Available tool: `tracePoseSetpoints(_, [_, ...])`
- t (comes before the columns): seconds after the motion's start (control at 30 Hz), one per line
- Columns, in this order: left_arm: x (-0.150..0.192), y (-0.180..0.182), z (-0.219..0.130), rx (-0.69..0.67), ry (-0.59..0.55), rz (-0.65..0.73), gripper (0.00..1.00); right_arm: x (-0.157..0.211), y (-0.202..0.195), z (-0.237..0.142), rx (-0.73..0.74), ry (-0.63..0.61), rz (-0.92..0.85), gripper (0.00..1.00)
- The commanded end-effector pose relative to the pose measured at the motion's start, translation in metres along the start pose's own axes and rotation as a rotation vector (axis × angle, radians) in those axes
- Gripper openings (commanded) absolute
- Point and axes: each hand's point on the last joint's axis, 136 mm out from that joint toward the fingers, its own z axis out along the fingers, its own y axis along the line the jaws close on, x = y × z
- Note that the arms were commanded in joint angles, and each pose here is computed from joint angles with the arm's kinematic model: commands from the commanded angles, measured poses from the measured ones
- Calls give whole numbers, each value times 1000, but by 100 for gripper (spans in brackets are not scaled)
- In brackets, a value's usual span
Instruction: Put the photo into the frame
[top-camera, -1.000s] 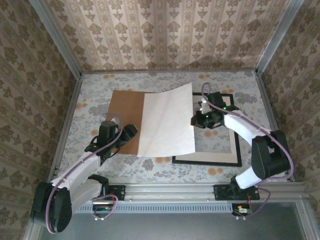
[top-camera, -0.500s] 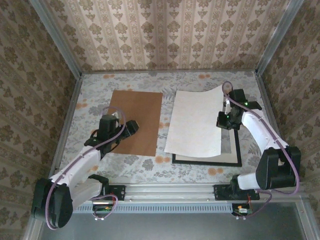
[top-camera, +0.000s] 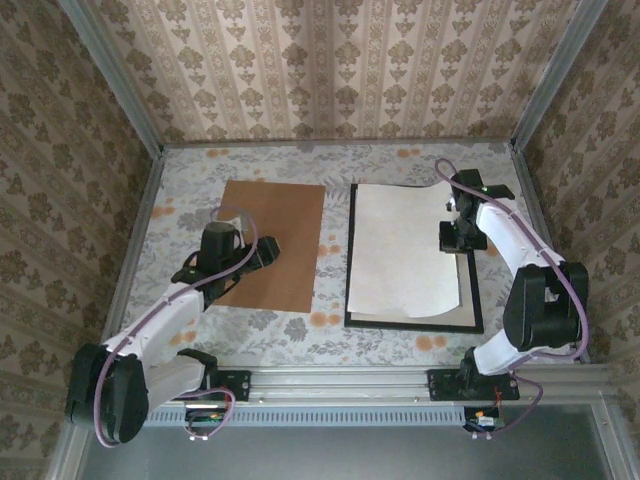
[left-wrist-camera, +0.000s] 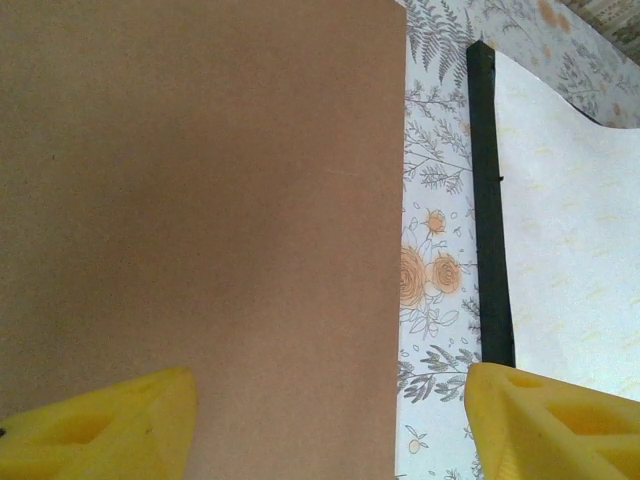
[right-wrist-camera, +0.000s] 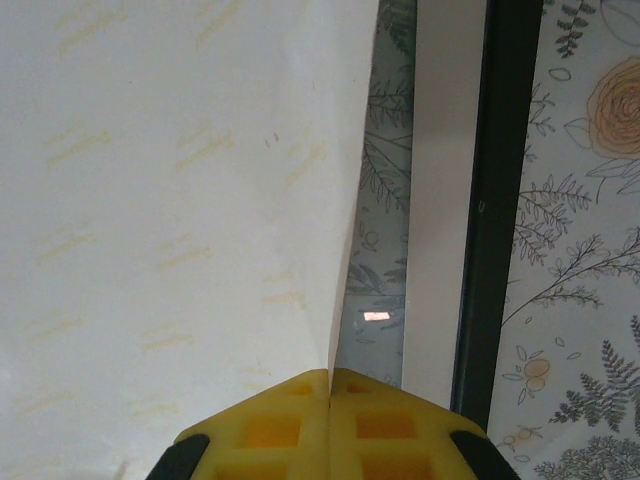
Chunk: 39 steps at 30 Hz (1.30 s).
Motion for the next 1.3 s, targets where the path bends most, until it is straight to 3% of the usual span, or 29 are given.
tracePoseSetpoints(0.0, [-14,-8,0,18,-33,33,72,5,-5,1,28,50,-57,0])
tracePoseSetpoints(0.9, [-26,-22,0,43,-32,65,72,4,-21,-9,92,45,-166,0])
tracePoseSetpoints(1.07, [-27,-23,2,42,-23,73,72,1,-7,-3,8,32,-145,0])
tracePoseSetpoints(1.27, [-24,-21,3,40,-21,61,72,0,-16,5,42,44,-76,0])
